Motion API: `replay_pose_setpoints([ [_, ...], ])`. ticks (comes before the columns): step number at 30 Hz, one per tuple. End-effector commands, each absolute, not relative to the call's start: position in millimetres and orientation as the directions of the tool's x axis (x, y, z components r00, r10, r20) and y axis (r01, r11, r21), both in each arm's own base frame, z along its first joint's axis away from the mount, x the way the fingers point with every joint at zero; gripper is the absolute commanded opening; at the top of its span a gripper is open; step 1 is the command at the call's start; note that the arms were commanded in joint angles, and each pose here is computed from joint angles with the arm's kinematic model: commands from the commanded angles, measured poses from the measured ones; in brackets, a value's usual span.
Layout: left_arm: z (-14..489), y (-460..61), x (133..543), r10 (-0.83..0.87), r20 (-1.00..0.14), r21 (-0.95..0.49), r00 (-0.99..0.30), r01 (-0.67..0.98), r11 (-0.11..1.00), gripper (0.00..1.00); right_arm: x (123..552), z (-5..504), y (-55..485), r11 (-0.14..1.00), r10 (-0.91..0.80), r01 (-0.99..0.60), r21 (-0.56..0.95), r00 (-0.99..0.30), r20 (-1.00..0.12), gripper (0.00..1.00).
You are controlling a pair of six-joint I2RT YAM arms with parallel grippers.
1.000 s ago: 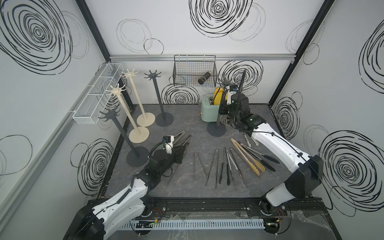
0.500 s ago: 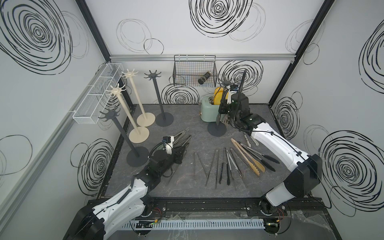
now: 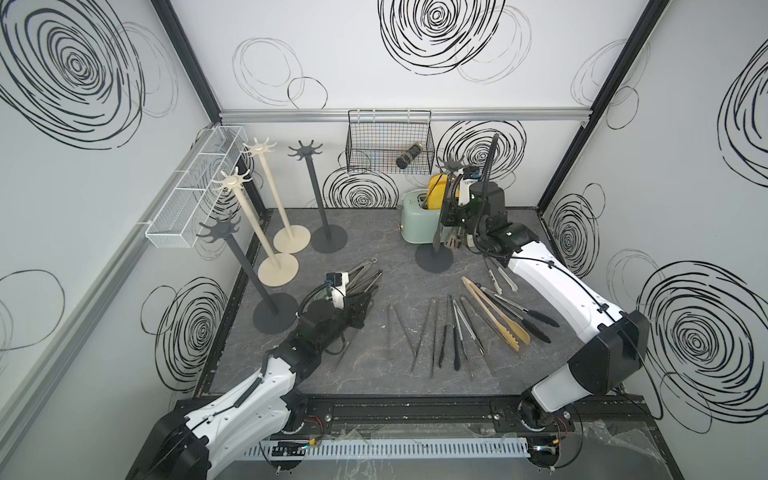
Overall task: Hang food tongs on kitchen utensil racks
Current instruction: Hang the food tongs on the rack.
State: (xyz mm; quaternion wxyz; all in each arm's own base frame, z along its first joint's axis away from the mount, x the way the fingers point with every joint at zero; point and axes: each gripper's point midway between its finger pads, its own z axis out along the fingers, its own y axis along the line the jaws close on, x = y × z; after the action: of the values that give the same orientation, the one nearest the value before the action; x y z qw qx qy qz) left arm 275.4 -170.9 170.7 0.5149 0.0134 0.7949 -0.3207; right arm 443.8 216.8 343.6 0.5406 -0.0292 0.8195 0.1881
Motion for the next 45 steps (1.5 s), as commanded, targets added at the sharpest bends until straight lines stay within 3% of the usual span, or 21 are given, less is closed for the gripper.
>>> replay_pose_setpoints([
  [1, 180, -171, 278, -0.331, -0.837, -0.502, -0.435, 0.372, 0.78, 0.28, 440, 329, 220, 0.92, 0.11, -0.278, 0.275, -0.49, -0.865, 0.0],
  [30, 175, -172, 278, -0.324, -0.837, -0.499, -0.441, 0.372, 0.783, 0.32, 435, 301, 217, 0.911, 0.106, -0.275, 0.309, -0.567, -0.817, 0.0],
  [45, 174, -173, 278, -0.323, -0.836, -0.5, -0.445, 0.372, 0.782, 0.31, 437, 315, 209, 0.913, 0.118, -0.269, 0.306, -0.546, -0.83, 0.12],
])
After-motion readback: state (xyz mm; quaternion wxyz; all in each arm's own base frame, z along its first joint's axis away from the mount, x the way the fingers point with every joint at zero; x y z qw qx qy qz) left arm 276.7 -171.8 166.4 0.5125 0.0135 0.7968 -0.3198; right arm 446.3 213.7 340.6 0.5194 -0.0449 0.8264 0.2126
